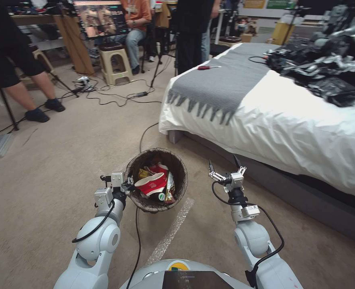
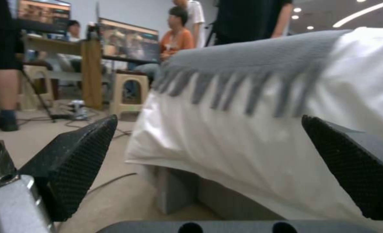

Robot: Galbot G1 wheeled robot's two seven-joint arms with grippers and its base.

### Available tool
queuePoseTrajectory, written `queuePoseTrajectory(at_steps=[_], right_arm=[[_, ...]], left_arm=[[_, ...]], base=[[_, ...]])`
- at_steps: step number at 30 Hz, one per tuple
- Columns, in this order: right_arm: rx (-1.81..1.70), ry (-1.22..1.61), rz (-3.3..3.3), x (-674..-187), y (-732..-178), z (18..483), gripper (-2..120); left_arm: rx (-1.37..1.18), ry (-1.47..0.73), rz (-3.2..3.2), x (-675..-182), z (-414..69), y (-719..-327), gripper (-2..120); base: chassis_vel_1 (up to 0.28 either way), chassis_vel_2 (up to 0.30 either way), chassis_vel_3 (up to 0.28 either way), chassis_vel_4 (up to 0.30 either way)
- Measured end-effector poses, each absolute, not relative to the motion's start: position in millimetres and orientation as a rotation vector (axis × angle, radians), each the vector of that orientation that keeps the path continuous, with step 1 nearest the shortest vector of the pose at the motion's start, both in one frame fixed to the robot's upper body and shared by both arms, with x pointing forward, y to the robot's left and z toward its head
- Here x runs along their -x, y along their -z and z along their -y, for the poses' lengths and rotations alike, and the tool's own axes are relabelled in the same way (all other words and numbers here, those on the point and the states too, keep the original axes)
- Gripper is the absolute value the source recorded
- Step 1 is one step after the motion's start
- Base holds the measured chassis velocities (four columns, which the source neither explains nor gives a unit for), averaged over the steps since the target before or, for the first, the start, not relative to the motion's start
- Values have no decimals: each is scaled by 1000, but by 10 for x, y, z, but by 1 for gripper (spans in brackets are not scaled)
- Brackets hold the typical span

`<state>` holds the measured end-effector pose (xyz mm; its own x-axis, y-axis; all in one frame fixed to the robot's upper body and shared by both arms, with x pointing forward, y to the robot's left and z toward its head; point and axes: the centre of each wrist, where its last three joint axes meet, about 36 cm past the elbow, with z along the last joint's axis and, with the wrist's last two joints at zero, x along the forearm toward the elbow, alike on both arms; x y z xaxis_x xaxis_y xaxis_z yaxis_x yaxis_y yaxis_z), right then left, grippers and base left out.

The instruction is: Pick up the trash bin, then pick up the garbage from the floor and place it into the trash bin.

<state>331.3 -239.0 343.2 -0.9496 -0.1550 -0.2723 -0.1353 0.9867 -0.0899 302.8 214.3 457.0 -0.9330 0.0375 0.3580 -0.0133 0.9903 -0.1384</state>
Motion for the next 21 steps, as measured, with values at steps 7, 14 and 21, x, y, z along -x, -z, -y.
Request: queuePoseTrajectory(at_steps=[7,14,21], right_arm=[[217,100,-2853,-3311,-3415,2375,100],[221,106,-2852,-3306,-3409,2387,100],[223,114,-2853,-3306,-3397,2397,100]], left_arm=[[5,-186,2773,-3007,-2149,-4578,2],[-3,-196,2787,-2999,-2159,-4628,2],[-24,-201,2786,-2998,-2179,-4628,2]], base=[[123,123,119,121],[131,122,121,137],[127,120,122,123]])
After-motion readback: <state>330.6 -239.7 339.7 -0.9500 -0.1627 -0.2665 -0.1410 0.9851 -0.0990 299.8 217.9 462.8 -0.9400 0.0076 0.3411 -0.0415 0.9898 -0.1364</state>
